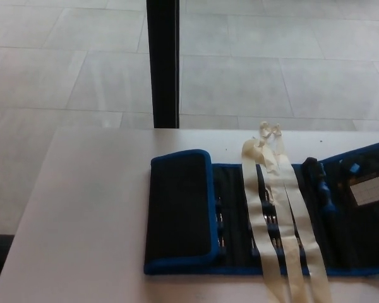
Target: The robot uses its right hand to lift an edge of the toolkit kept in middle of the desk and make one fold in it
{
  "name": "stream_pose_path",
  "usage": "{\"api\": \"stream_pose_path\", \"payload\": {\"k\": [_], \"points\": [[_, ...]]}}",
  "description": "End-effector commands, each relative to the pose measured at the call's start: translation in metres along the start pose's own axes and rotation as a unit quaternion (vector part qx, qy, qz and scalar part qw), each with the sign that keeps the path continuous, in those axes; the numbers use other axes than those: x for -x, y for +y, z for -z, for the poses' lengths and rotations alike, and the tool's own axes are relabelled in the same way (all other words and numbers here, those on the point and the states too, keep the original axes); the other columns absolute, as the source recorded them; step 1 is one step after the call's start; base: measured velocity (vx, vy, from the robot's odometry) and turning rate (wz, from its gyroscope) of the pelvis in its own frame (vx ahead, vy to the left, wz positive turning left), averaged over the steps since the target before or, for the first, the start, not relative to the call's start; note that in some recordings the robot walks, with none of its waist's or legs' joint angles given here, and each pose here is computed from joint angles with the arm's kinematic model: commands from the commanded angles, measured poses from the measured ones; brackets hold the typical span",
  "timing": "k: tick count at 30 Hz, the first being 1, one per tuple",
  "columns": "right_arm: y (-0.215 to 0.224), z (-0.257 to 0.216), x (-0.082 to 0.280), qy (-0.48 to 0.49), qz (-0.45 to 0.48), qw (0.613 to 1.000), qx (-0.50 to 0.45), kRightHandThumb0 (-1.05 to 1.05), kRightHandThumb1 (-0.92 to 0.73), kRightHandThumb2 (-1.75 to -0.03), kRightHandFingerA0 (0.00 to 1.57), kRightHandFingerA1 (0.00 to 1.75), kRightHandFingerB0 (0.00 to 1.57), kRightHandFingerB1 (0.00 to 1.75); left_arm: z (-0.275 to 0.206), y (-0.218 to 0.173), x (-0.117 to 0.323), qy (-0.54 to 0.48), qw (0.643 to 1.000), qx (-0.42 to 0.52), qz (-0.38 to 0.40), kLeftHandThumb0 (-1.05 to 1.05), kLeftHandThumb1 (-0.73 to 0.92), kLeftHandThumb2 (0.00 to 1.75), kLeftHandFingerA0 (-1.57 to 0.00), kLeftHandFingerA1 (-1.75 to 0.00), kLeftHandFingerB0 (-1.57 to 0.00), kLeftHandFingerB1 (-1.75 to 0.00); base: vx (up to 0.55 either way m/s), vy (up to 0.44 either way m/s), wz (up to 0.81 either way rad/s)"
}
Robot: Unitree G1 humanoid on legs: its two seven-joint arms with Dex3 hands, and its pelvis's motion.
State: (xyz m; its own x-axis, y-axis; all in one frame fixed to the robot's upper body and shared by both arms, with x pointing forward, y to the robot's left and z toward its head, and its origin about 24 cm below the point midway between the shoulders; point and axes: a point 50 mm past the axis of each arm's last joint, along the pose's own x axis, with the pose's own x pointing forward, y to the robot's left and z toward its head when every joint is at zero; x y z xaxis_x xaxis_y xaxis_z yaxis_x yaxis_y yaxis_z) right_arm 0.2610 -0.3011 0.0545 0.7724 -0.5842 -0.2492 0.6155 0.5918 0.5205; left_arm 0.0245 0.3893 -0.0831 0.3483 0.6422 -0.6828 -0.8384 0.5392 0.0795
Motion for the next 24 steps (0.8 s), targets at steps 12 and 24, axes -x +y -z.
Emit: {"api": "stream_pose_path", "payload": {"k": [12,24], "points": [[-0.027,-0.001,-0.010,0.029,0.080,0.995,0.055,-0.63,-0.87,-0.66,0.37,0.48,0.26,0.36,-0.007,0.002,0.001,-0.024,1.000,0.016,0.004,-0.79,0.77,1.12,-0.25,-0.58,-0.19,-0.50,0.00,0.000,0.00],[-0.031,-0.033,-0.031,-0.011,0.106,0.994,0.037,-0.66,-0.84,-0.65,0.43,0.54,0.32,0.40,-0.008,0.000,0.001,-0.026,0.999,0.018,0.008,-0.84,0.92,0.77,-0.25,-0.51,-0.20,-0.39,0.00,0.000,0.00]]}}
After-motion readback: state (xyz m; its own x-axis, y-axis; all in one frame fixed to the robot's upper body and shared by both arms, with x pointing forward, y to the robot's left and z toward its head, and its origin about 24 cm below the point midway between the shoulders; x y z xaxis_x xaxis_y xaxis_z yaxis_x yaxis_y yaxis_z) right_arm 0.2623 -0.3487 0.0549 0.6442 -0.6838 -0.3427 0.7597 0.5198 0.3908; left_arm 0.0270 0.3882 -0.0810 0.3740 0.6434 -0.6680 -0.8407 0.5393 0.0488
